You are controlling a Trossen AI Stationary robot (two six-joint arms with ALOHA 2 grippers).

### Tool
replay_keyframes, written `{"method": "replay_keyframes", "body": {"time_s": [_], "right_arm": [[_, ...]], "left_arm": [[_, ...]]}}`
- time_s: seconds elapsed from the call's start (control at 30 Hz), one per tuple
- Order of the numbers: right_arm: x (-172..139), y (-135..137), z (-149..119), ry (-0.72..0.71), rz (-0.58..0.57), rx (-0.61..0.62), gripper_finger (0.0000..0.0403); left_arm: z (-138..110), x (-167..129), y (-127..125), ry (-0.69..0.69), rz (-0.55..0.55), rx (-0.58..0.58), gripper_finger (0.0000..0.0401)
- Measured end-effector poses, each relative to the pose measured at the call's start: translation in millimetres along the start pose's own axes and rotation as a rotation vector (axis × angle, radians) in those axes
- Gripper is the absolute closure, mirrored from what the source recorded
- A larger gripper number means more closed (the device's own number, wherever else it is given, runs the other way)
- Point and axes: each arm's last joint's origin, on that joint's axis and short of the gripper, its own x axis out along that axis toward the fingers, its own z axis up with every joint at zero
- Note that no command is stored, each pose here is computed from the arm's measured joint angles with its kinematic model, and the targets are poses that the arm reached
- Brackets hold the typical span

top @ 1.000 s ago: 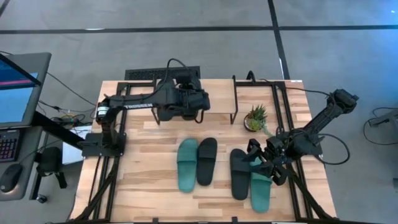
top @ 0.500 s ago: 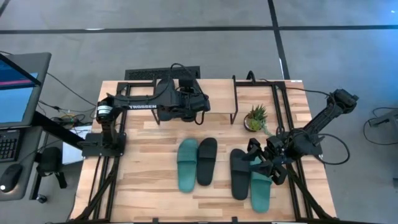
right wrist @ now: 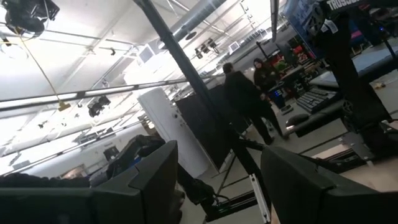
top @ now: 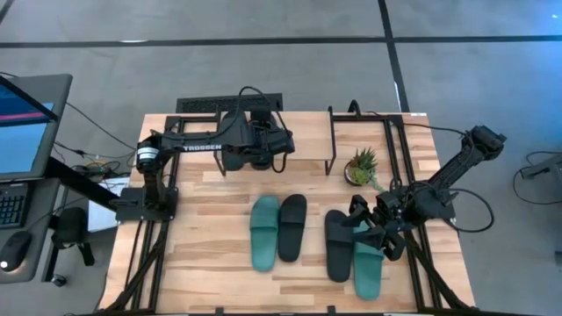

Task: Pick and place slides into the shelf
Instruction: Put the black slipper on the shelf

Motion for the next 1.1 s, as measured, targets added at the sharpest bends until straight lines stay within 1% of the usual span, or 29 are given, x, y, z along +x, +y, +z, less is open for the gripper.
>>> {"method": "replay_keyframes", "body": {"time_s": [0.37, 0.7, 0.97, 1.1], "right_arm": [[0.0, -0.1, -0.3, 0.003, -0.001, -0.002, 0.0188], [0.0, -0.1, -0.4, 0.004, -0.001, -0.002, 0.0188], [0.0, -0.1, -0.3, 0.003, -0.001, -0.002, 0.0188], [0.0, -0.1, -0.3, 0.003, -0.001, -0.002, 0.0188]], "left_arm": [[-4.1, 1.5, -0.9, 0.023, -0.029, 0.025, 0.0401], [-8.7, 4.7, 0.7, 0.048, -0.062, -0.018, 0.0400], [-8.6, 4.6, 0.1, 0.042, -0.082, -0.037, 0.0372], [-8.4, 4.4, 0.0, 0.041, -0.081, -0.038, 0.0364]]}}
